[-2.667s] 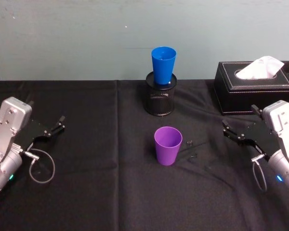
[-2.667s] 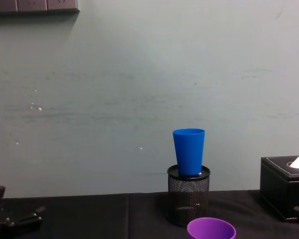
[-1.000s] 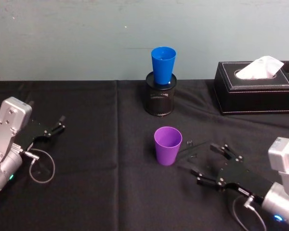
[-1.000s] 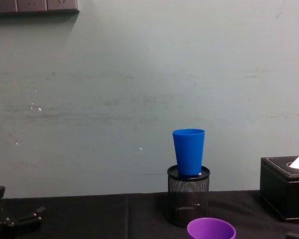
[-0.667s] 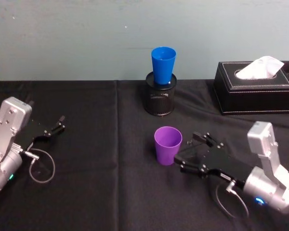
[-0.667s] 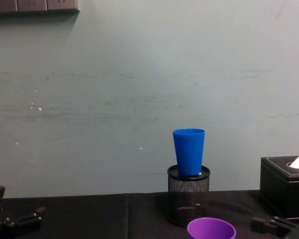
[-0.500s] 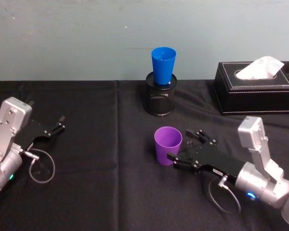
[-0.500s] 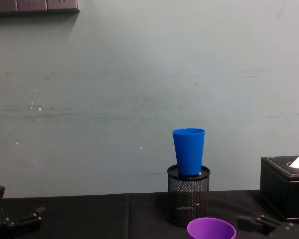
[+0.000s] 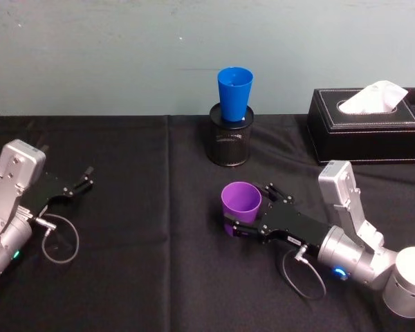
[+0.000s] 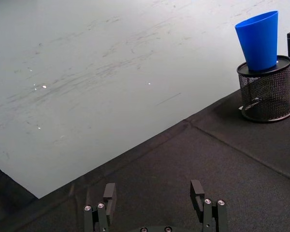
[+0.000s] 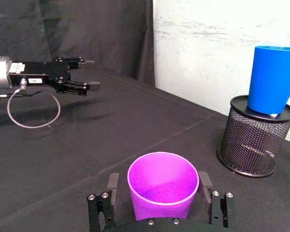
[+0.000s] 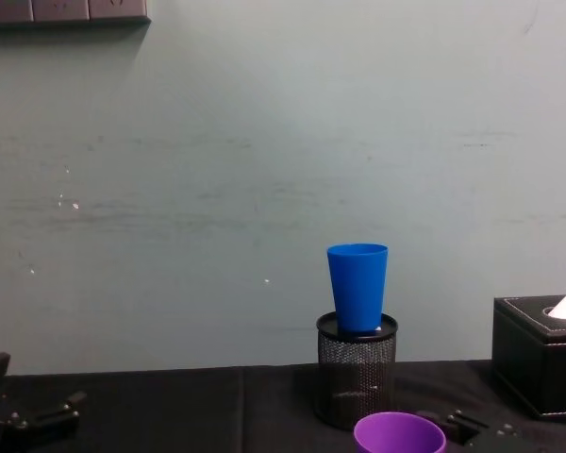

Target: Pick up one cup with a gripper and tap it against the other cup.

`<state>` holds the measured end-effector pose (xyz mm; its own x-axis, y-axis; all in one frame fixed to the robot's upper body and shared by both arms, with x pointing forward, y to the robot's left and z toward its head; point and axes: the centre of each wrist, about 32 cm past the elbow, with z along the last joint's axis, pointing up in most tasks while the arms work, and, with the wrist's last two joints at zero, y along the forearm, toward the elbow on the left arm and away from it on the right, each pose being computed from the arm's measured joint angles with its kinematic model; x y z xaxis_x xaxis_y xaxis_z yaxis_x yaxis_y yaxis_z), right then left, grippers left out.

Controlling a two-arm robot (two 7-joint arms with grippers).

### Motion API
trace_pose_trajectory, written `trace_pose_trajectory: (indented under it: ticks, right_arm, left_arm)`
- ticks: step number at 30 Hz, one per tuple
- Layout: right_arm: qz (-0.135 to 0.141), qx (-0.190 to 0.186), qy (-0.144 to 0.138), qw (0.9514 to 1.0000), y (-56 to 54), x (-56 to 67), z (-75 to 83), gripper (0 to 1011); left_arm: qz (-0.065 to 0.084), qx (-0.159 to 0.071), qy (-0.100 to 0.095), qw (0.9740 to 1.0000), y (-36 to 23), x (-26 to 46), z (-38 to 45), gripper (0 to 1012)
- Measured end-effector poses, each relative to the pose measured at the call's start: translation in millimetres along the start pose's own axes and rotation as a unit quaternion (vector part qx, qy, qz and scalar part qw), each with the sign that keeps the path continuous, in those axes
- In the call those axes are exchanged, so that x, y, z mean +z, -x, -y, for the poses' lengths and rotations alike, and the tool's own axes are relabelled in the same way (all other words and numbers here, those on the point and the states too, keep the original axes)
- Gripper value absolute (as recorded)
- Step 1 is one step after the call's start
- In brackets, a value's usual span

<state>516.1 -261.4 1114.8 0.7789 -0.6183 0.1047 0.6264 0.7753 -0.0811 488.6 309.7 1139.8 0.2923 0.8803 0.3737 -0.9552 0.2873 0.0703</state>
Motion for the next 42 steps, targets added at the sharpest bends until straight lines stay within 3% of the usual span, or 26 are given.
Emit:
trace_pose_trajectory:
  ticks: [17,24,33,36,39,42]
  right_arm:
    - [-0.005,-0.002,-0.003,1.0000,-0.5,-2.6,-5.3,995]
    - [-0.005,-0.002,-0.003,1.0000,-0.4,-2.4,-5.1,826]
    - [-0.005,-0.002,-0.003,1.0000,-0.1,-1.8,-4.8,756]
    - [-0.002,-0.003,-0.008,1.0000,-0.8,6.0,-3.1,747]
    - [0.003,-0.006,-0.017,0.9998,-4.9,31.3,2.7,731]
    - [0.002,-0.007,-0.021,0.9998,-7.9,47.9,6.1,724]
  left_arm:
    - [0.000,0.000,0.000,1.0000,0.0,0.0,0.0,1000]
    - [0.000,0.000,0.000,1.0000,0.0,0.0,0.0,1000]
    - [0.000,0.000,0.000,1.0000,0.0,0.0,0.0,1000]
    - [0.000,0.000,0.000,1.0000,0.0,0.0,0.0,1000]
    - [0.000,0.000,0.000,1.0000,0.0,0.0,0.0,1000]
    - [0.000,0.000,0.000,1.0000,0.0,0.0,0.0,1000]
